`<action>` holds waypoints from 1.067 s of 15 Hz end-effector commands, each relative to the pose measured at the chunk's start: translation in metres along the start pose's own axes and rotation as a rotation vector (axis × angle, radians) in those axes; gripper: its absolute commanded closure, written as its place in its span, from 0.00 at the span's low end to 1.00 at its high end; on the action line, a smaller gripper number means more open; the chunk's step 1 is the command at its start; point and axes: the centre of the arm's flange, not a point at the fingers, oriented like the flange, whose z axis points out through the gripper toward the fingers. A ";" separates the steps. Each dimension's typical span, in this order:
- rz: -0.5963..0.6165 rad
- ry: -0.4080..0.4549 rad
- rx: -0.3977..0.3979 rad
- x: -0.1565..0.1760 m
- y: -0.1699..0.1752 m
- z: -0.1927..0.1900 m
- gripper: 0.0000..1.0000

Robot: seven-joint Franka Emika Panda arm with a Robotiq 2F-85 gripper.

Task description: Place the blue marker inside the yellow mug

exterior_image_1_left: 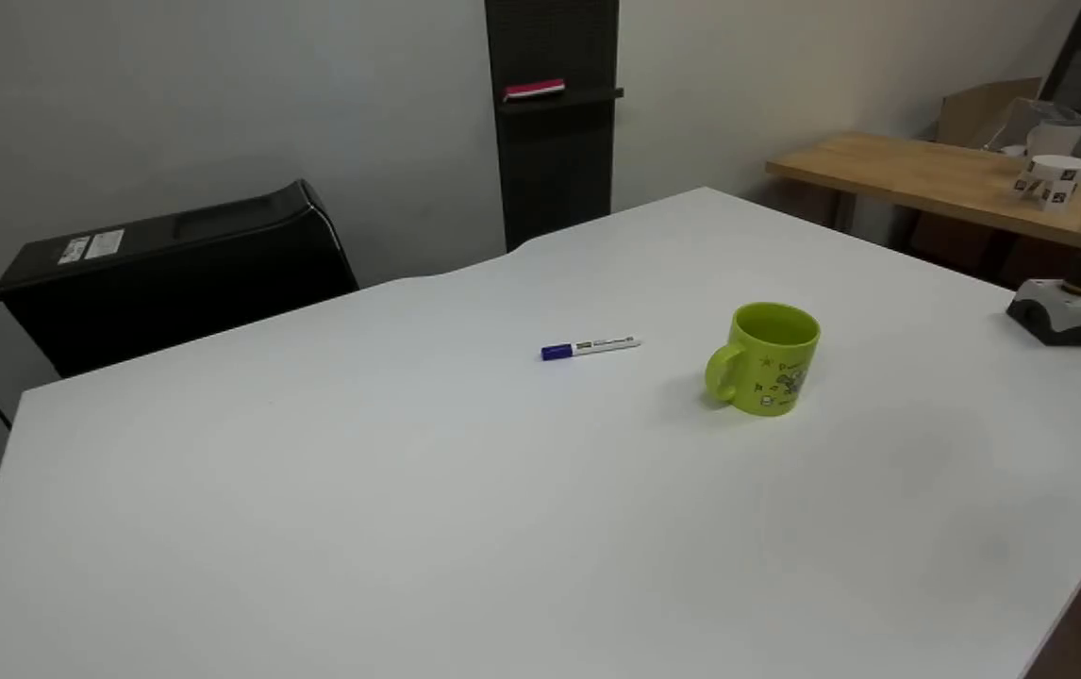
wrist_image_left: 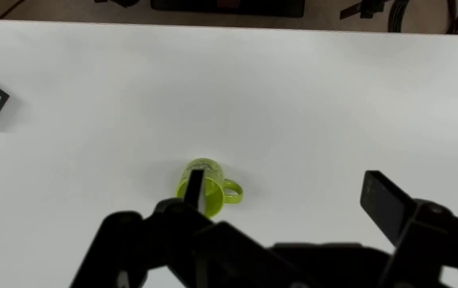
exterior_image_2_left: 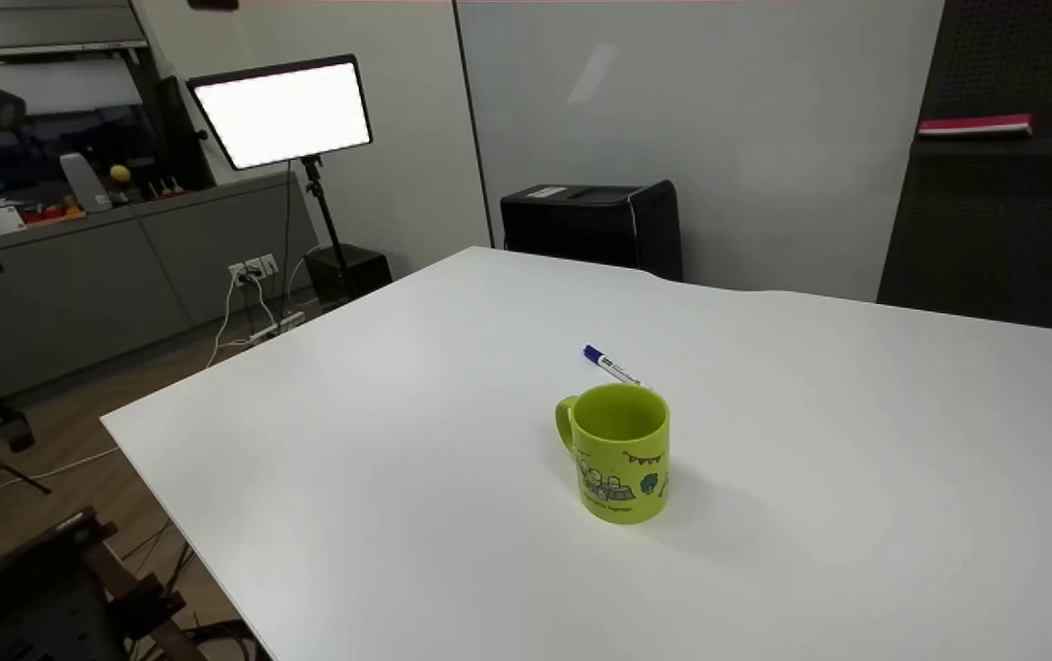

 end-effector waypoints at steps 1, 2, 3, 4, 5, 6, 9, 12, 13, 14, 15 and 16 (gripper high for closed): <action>-0.005 0.001 -0.005 0.007 0.002 0.003 0.00; 0.002 -0.008 -0.012 0.016 0.004 0.009 0.00; -0.003 -0.021 -0.002 0.028 0.008 0.018 0.00; -0.007 -0.019 0.001 0.039 0.012 0.026 0.00; -0.017 -0.006 0.010 0.052 0.019 0.036 0.00; -0.023 0.005 0.017 0.066 0.030 0.043 0.00; -0.101 0.043 0.042 0.097 0.053 0.063 0.00; -0.294 0.015 0.063 0.119 0.074 0.075 0.00; -0.351 0.004 0.074 0.124 0.079 0.078 0.00; -0.409 -0.006 0.080 0.130 0.083 0.080 0.00; -0.468 -0.016 0.082 0.135 0.086 0.081 0.00; -0.527 -0.030 0.087 0.140 0.089 0.082 0.00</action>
